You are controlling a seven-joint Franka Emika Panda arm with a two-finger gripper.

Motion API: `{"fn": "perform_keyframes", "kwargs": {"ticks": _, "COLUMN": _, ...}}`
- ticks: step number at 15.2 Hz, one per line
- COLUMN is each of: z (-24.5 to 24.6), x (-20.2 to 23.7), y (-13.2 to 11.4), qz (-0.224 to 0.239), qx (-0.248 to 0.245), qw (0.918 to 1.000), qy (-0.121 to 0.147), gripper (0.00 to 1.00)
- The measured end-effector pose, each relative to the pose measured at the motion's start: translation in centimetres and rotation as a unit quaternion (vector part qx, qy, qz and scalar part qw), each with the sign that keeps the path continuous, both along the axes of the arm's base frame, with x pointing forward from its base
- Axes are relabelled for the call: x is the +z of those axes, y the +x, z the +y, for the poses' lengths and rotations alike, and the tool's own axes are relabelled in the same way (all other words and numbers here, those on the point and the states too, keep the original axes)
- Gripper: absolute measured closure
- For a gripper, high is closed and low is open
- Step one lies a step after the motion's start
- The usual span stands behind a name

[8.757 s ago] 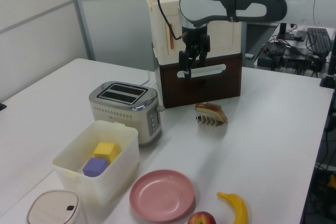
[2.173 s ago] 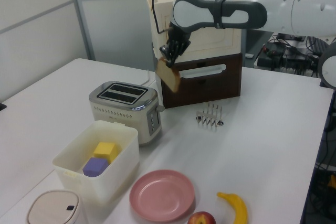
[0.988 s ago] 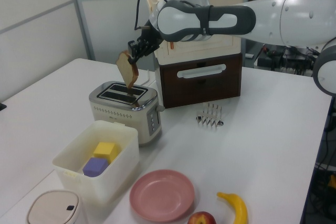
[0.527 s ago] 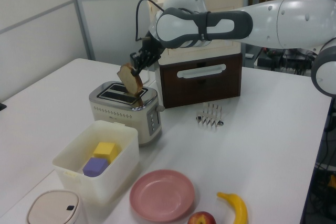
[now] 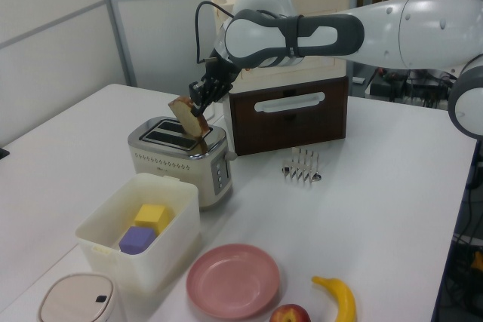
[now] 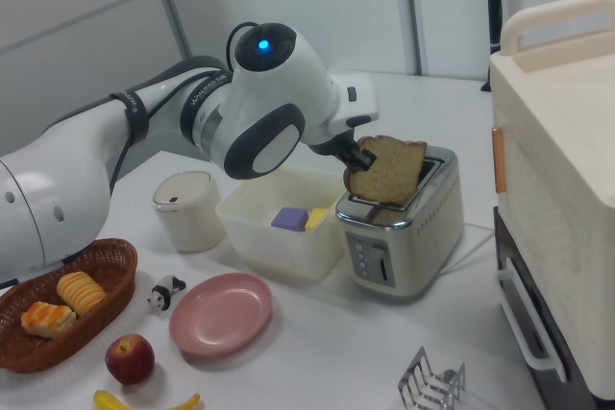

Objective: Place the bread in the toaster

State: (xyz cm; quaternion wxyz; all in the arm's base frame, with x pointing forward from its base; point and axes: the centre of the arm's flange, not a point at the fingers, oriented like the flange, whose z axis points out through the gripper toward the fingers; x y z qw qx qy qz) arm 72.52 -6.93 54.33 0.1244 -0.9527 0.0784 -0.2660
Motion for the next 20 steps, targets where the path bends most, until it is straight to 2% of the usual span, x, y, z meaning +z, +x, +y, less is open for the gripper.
{"fn": "perform_keyframes", "kwargs": {"ticks": 3, "z": -0.3, "x": 0.2, "y": 0.0, "qz": -0.002, "qx": -0.004, "qw": 1.0, "qy": 0.007, "gripper": 0.86}}
{"fn": "perform_keyframes", "kwargs": {"ticks": 7, "z": -1.3, "x": 0.4, "y": -0.2, "qz": -0.004, "qx": -0.012, "qw": 0.9999, "qy": 0.008, "gripper": 0.44}}
{"fn": "perform_keyframes", "kwargs": {"ticks": 8, "z": -1.4, "x": 0.5, "y": -0.2, "qz": -0.005, "qx": -0.013, "qw": 0.9999, "qy": 0.008, "gripper": 0.4}}
{"fn": "perform_keyframes", "kwargs": {"ticks": 15, "z": -1.9, "x": 1.2, "y": -0.4, "qz": -0.01, "qx": -0.016, "qw": 0.9998, "qy": 0.007, "gripper": 0.36}}
{"fn": "perform_keyframes", "kwargs": {"ticks": 16, "z": -2.1, "x": 1.4, "y": -0.4, "qz": -0.012, "qx": -0.017, "qw": 0.9998, "qy": 0.006, "gripper": 0.31}}
{"fn": "perform_keyframes", "kwargs": {"ticks": 17, "z": -2.5, "x": 1.9, "y": -0.6, "qz": -0.016, "qx": -0.018, "qw": 0.9997, "qy": 0.004, "gripper": 0.3}}
{"fn": "perform_keyframes", "kwargs": {"ticks": 19, "z": -3.6, "x": 3.1, "y": -1.5, "qz": -0.011, "qx": -0.007, "qw": 0.9998, "qy": -0.014, "gripper": 0.14}}
{"fn": "perform_keyframes", "kwargs": {"ticks": 20, "z": -3.9, "x": 3.5, "y": -2.0, "qz": 0.003, "qx": 0.005, "qw": 0.9996, "qy": -0.026, "gripper": 0.13}}
